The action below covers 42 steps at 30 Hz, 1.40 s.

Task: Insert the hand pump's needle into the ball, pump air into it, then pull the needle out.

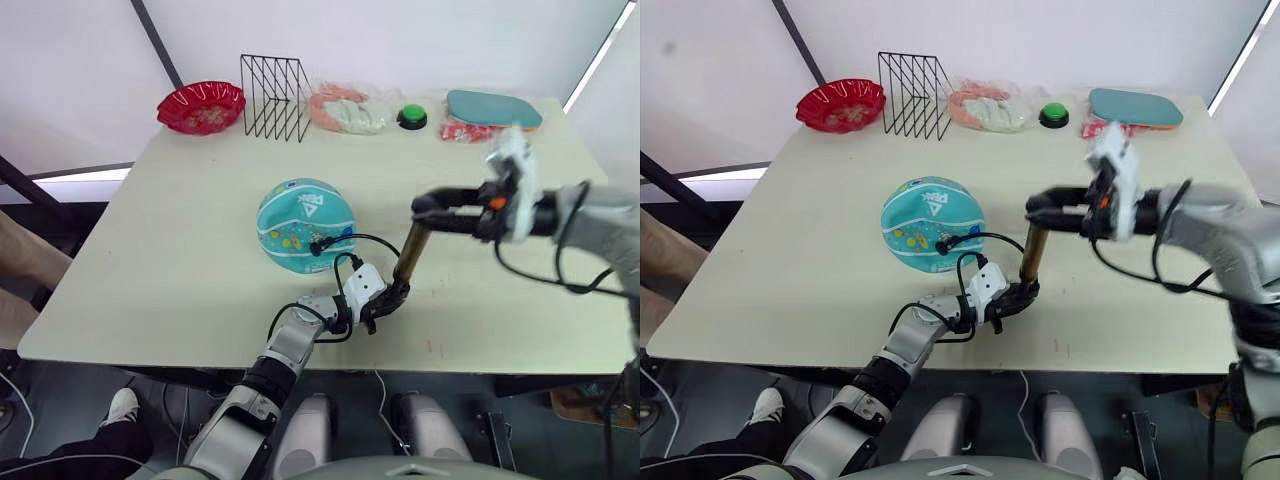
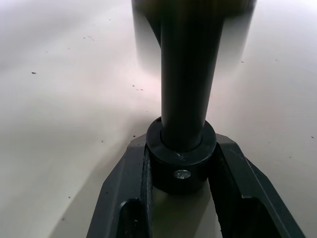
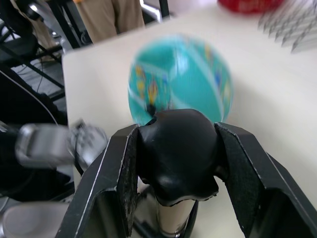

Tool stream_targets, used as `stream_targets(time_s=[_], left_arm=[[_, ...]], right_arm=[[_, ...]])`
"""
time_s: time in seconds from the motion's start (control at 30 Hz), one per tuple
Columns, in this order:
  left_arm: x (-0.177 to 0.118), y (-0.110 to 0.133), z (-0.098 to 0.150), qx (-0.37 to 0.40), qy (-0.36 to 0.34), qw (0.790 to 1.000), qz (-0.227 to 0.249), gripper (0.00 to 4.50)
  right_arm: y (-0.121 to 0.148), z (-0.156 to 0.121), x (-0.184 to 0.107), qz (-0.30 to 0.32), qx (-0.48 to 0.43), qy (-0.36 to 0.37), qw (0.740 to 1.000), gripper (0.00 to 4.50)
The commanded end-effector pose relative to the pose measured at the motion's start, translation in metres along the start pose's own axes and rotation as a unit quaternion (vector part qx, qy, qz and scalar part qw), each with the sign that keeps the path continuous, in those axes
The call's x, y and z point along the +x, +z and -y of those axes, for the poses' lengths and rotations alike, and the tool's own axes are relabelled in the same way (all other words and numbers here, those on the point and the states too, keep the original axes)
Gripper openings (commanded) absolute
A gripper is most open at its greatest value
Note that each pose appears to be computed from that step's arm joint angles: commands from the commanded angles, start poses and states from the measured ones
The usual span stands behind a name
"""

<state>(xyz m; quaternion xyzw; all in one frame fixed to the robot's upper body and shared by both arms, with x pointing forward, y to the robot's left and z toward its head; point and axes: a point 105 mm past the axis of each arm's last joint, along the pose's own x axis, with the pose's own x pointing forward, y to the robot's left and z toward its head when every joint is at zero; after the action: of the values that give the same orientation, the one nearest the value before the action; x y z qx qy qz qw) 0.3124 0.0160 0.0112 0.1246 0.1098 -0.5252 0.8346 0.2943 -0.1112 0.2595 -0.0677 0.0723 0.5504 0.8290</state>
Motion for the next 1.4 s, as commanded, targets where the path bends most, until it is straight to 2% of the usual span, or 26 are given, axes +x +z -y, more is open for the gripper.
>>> stream_targets(time_s=[0.03,0.2,0.3,0.4,0.47,0.57,0.67,0.73,0.77,0.83,0.87,0.9,1.07,1.23,1.33,1.4], left_arm=[[-0.012,-0.038,-0.002,-0.041,0.012,0.997,-0.059,1.04],[-0.011,-0.038,-0.002,-0.037,0.01,0.998,-0.058,1.04],[-0.01,-0.038,-0.002,-0.037,0.009,0.998,-0.057,1.04],[-0.009,-0.037,-0.001,-0.039,0.009,0.998,-0.056,1.04],[-0.009,-0.036,0.0,-0.039,0.008,0.998,-0.054,1.04],[-0.008,-0.036,0.0,-0.04,0.009,0.998,-0.054,1.04],[-0.008,-0.035,-0.001,-0.04,0.012,0.998,-0.052,1.04],[-0.008,-0.035,-0.001,-0.041,0.013,0.998,-0.052,1.04],[-0.008,-0.035,-0.002,-0.041,0.017,0.998,-0.051,1.04],[-0.008,-0.034,-0.003,-0.043,0.023,0.998,-0.049,1.04],[-0.008,-0.034,-0.003,-0.042,0.022,0.998,-0.05,1.04],[-0.009,-0.034,-0.002,-0.042,0.022,0.998,-0.05,1.04],[-0.011,-0.035,-0.002,-0.045,0.024,0.997,-0.052,1.04],[-0.013,-0.037,-0.004,-0.046,0.026,0.997,-0.054,1.04],[-0.013,-0.038,-0.004,-0.045,0.024,0.997,-0.056,1.04],[-0.013,-0.039,-0.004,-0.046,0.023,0.997,-0.056,1.04]], right_arm=[[0.054,-0.003,-0.028,0.057,-0.047,-0.027,0.997,1.85],[0.071,0.0,-0.035,0.065,-0.039,-0.042,0.996,1.85],[0.057,0.002,-0.029,0.047,-0.031,-0.042,0.998,1.85],[0.021,0.002,-0.013,0.004,-0.006,-0.028,1.0,1.85],[0.007,0.001,-0.006,-0.002,0.01,-0.018,1.0,1.85],[-0.034,0.0,0.011,-0.037,0.046,-0.006,0.998,1.85],[-0.091,0.004,0.027,-0.086,0.049,-0.015,0.995,1.85],[-0.113,0.005,0.033,-0.097,0.046,-0.015,0.994,1.85],[-0.126,0.003,0.037,-0.097,0.058,-0.01,0.993,1.85],[-0.173,-0.01,0.051,-0.131,0.088,0.008,0.987,1.85],[-0.185,-0.012,0.054,-0.139,0.093,0.007,0.986,1.85],[-0.186,-0.011,0.055,-0.135,0.091,0.006,0.987,1.85],[-0.146,0.001,0.051,-0.076,0.07,-0.005,0.995,1.85],[-0.085,0.011,0.03,-0.021,0.031,-0.009,0.999,1.85],[-0.034,0.013,0.004,0.015,0.0,-0.01,1.0,1.85],[-0.02,0.01,-0.004,0.02,-0.008,-0.007,1.0,1.85]])
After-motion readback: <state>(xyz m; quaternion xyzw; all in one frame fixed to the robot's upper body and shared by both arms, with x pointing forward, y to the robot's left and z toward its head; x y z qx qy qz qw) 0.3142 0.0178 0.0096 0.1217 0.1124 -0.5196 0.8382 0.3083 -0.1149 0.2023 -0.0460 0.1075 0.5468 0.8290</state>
